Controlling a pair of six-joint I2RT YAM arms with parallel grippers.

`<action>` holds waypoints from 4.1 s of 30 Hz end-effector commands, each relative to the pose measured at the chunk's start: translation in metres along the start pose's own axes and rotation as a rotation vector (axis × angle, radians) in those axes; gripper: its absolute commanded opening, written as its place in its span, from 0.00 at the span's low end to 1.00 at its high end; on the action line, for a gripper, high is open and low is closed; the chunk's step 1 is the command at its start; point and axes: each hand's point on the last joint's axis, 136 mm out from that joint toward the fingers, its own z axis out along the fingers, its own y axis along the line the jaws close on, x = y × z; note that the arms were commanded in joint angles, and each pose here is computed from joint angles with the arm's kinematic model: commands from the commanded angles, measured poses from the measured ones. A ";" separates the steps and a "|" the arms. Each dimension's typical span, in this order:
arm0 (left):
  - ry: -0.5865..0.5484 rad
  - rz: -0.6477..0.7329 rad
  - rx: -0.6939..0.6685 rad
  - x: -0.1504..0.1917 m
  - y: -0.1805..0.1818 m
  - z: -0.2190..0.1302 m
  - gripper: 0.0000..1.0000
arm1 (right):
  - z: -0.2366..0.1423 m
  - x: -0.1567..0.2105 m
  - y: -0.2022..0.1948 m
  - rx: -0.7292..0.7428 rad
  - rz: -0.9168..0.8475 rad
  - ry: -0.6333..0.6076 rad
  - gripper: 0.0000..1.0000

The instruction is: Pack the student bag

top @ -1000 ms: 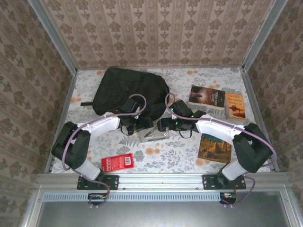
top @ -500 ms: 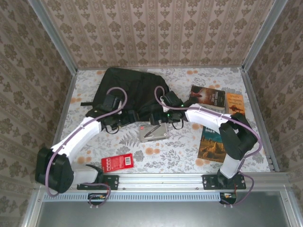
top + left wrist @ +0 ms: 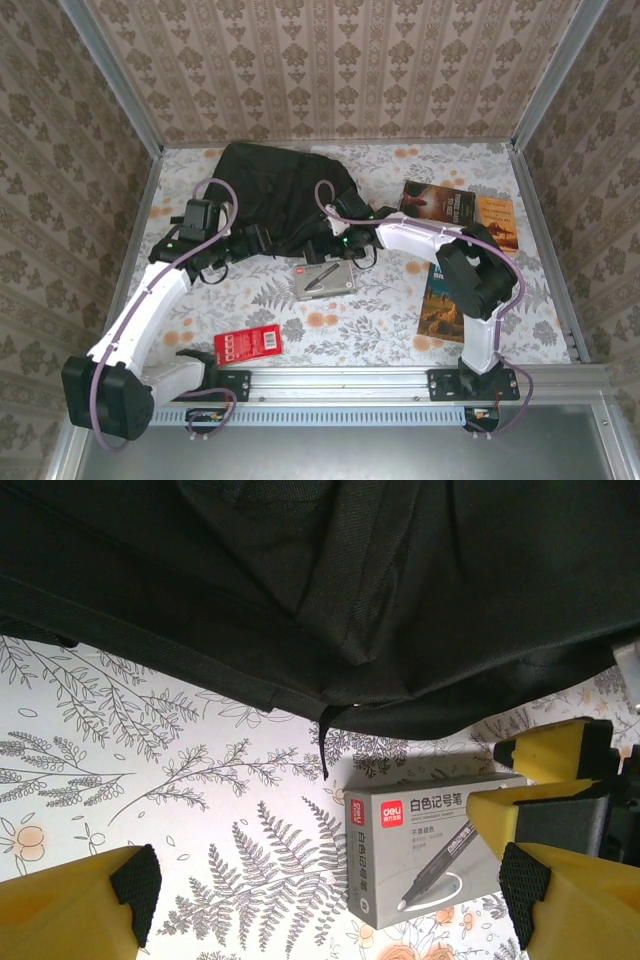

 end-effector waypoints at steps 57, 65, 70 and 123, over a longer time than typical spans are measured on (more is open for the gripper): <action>-0.002 -0.008 0.004 -0.007 0.004 -0.001 0.94 | -0.014 0.118 0.042 0.308 -0.375 0.221 0.73; -0.050 0.043 0.049 -0.034 -0.025 -0.014 0.94 | -0.061 0.089 0.031 0.187 -0.170 0.025 0.73; -0.101 0.249 -0.010 -0.054 -0.062 -0.010 0.95 | -0.090 0.082 -0.002 0.175 -0.006 -0.094 0.74; 0.035 0.530 0.028 -0.106 -0.186 0.110 0.00 | -0.147 0.076 -0.070 0.224 0.258 -0.321 0.75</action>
